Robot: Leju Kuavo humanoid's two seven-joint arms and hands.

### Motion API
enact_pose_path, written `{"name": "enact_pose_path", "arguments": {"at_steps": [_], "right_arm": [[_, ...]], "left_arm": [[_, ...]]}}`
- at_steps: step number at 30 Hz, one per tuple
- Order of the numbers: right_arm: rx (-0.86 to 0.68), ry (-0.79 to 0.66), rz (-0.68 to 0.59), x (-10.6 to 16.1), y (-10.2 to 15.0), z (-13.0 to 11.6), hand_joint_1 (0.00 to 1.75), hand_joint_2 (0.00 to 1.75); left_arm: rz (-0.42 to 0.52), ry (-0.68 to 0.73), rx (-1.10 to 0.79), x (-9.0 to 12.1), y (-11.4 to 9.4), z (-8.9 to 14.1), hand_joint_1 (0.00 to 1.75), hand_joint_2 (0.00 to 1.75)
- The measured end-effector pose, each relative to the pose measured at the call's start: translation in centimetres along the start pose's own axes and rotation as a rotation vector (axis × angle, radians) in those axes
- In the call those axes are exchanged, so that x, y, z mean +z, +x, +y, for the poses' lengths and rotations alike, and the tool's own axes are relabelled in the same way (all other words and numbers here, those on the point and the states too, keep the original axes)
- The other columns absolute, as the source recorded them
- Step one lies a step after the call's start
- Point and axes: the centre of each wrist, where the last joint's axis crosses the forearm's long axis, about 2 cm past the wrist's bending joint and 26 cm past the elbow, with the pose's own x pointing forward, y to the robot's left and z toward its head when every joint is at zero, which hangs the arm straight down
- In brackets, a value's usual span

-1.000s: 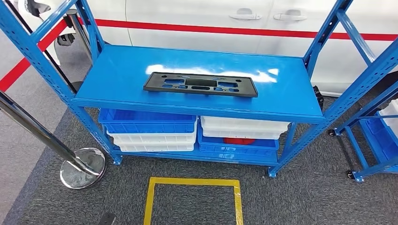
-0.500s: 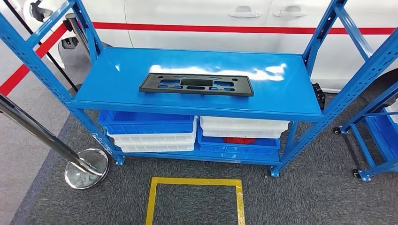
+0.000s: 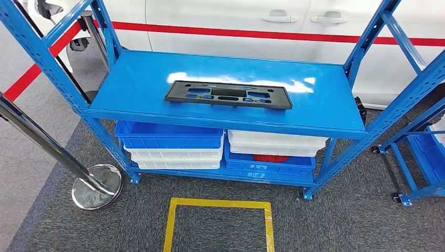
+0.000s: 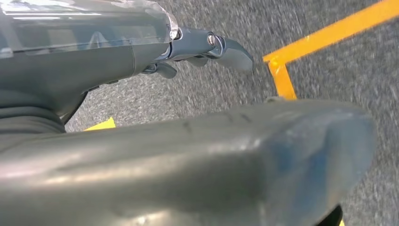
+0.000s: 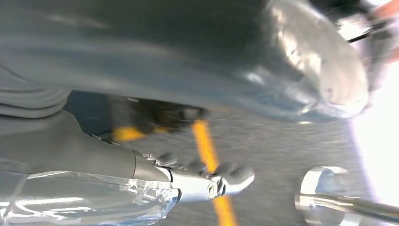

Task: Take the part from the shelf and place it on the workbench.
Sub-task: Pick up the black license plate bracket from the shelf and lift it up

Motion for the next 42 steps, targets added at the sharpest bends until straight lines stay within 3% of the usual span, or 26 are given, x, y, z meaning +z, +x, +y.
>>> {"name": "enact_pose_path", "arguments": {"at_steps": [17, 28, 37, 42], "right_arm": [[0.105, -0.004, -0.249, -3.5, 6.5, -4.1, 0.0, 0.0], [0.189, -0.075, -0.403, -4.3, 10.2, -5.7, 0.0, 0.0], [0.471, -0.281, -0.624, -2.6, 16.7, -9.6, 0.0, 0.0], [0.661, -0.444, -0.684, -1.0, 19.5, -11.6, 0.0, 0.0]], "left_arm": [[-0.005, -0.032, 0.022, 0.0, 0.4, -0.8, 0.0, 0.0], [-0.003, -0.039, 0.022, 0.1, 0.5, -1.1, 0.0, 0.0], [-0.01, -0.04, 0.033, 0.1, 0.6, -1.2, 0.0, 0.0], [-0.022, -0.039, 0.04, 0.1, 0.7, -1.3, 0.0, 0.0]]}}
